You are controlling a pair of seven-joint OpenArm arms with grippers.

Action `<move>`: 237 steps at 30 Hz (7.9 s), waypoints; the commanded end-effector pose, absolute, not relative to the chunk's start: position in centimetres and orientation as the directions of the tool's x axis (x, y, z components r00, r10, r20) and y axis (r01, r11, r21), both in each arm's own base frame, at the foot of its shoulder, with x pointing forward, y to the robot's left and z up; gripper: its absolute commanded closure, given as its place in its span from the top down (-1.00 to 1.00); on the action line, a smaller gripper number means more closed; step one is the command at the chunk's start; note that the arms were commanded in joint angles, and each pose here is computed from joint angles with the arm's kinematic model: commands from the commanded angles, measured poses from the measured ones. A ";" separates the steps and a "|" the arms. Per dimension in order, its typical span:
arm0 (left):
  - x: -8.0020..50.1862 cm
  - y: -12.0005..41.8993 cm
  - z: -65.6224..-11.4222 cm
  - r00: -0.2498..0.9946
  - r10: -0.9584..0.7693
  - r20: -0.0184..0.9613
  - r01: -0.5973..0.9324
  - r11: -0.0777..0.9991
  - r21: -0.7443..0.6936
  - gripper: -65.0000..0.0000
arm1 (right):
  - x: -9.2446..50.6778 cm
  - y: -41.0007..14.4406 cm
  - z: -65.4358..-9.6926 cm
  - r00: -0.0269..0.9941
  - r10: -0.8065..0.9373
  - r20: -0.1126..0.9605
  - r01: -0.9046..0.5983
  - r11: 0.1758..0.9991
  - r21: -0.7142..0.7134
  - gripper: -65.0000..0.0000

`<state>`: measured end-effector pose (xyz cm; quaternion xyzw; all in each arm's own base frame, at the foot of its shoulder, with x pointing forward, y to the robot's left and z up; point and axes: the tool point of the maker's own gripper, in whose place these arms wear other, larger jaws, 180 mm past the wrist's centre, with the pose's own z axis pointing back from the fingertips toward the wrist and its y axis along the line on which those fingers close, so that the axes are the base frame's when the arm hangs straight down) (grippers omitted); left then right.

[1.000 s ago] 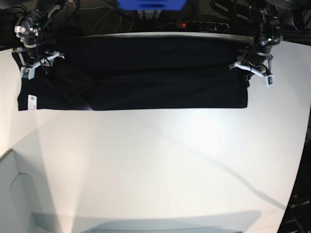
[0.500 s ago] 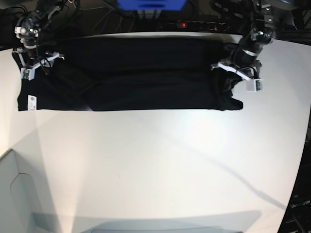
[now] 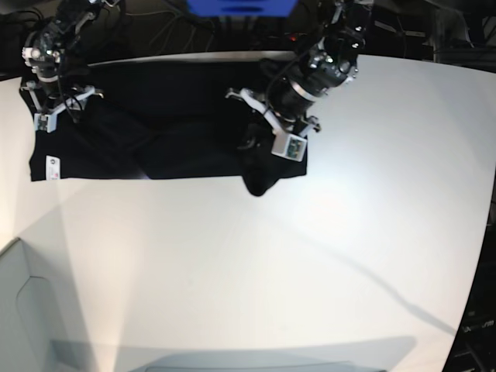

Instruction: Fold the T-shirt properly

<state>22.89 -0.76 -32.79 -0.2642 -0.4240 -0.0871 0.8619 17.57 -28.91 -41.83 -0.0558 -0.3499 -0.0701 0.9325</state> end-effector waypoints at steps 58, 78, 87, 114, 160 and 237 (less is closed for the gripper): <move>22.0 -11.2 -36.1 0.589 -0.245 0.770 0.688 0.651 -0.320 -0.63 | 20.2 -28.3 -40.7 0.729 -0.022 0.684 0.097 0.993 -0.072 0.04; 23.0 -14.5 -32.9 0.489 -0.266 0.831 0.777 0.566 -0.276 -0.63 | 21.6 -28.8 -39.5 0.693 -0.023 0.721 0.112 0.991 -0.076 0.06; 27.4 3.8 -37.1 0.736 0.110 0.668 0.314 0.819 -0.480 -0.63 | 23.7 -30.5 -35.1 0.607 0.013 0.794 0.158 0.978 -0.136 0.28; 27.2 5.8 -39.4 0.776 0.148 0.613 0.231 0.837 -0.495 -0.63 | 20.9 -35.8 -40.5 0.716 -0.084 0.693 0.215 0.971 -0.103 0.31; 23.8 11.9 -44.3 0.832 0.251 0.495 0.009 0.885 -0.465 -0.64 | 23.4 -30.9 -37.3 0.645 -0.020 0.764 0.152 0.983 -0.103 -1.00; 21.2 28.2 -37.6 0.645 0.381 0.663 -0.255 0.925 -0.284 -0.63 | 21.4 1.5 -32.5 0.442 0.218 0.870 -0.661 0.735 0.151 0.03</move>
